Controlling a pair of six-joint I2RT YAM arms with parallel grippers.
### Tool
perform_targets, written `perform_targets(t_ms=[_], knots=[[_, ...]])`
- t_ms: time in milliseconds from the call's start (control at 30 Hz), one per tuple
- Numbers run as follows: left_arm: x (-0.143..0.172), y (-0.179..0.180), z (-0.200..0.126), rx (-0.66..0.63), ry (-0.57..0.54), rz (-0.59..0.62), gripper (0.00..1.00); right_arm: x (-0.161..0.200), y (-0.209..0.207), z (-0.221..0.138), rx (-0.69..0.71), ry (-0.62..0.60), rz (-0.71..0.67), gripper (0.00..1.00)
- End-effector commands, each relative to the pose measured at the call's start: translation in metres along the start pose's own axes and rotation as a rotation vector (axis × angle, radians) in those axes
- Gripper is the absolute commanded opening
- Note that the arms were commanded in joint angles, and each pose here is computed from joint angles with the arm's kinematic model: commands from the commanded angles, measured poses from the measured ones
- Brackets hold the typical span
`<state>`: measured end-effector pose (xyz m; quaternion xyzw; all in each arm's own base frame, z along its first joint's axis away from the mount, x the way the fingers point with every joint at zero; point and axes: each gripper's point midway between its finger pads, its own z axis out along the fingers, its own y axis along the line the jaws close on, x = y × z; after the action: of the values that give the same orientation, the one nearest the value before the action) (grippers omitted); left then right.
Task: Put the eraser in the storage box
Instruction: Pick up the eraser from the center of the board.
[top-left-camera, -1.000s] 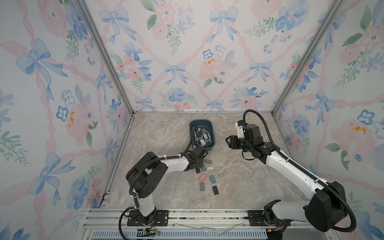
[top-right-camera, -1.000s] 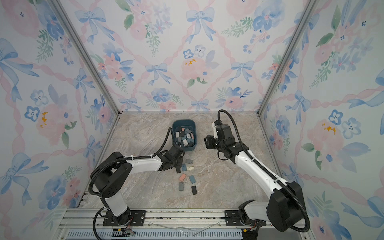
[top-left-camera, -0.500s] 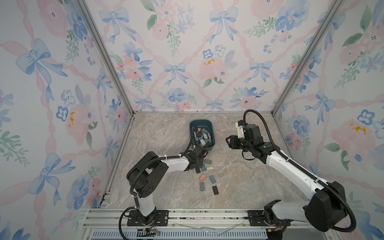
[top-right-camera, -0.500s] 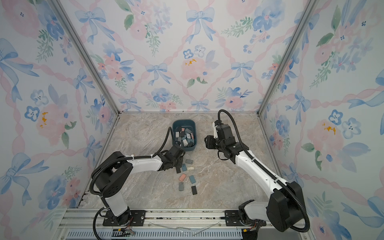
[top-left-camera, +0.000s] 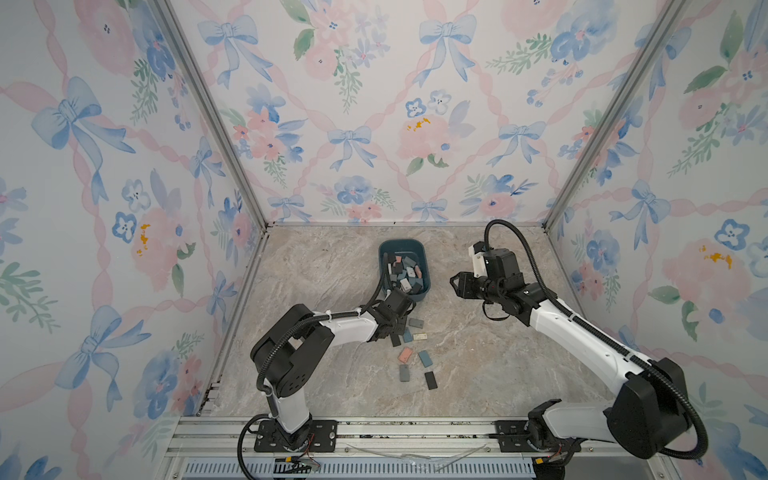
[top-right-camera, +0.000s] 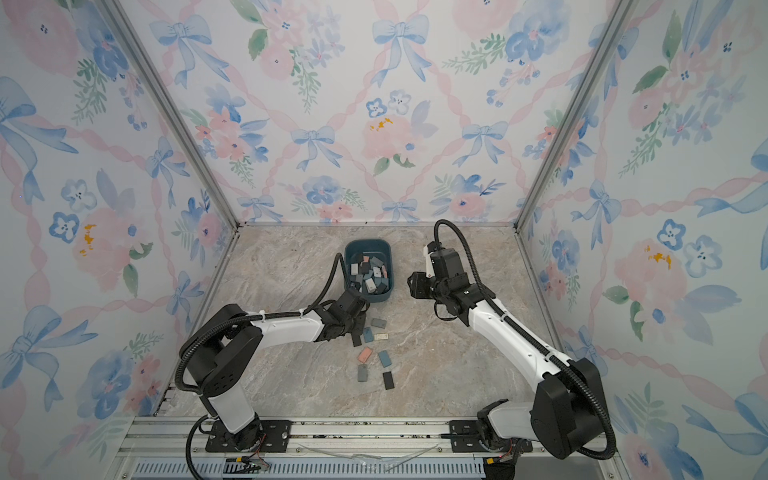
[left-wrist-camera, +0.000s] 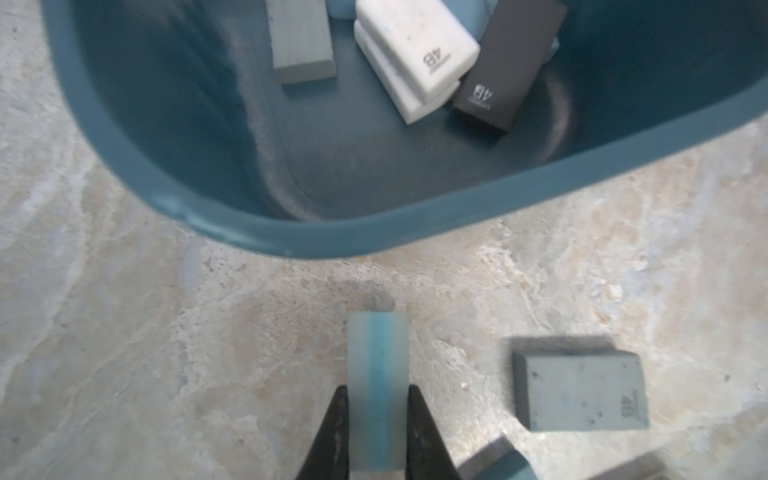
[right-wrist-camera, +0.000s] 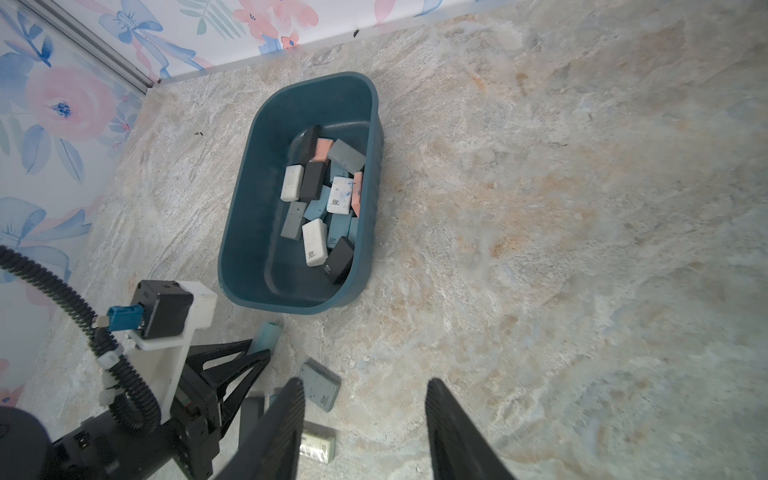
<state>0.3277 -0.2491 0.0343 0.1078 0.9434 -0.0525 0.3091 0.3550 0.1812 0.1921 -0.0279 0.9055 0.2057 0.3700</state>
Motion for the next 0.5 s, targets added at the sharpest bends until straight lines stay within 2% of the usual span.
perform_targets(t_ms=[0,467], knots=[[-0.004,0.003,-0.013,-0.002,-0.018,-0.010,0.14,-0.005,0.001,-0.001,-0.011,-0.009,0.020,0.50],[-0.013,0.005,-0.040,0.025,-0.076,-0.030,0.15,-0.007,0.005,-0.003,-0.028,-0.014,0.032,0.50]])
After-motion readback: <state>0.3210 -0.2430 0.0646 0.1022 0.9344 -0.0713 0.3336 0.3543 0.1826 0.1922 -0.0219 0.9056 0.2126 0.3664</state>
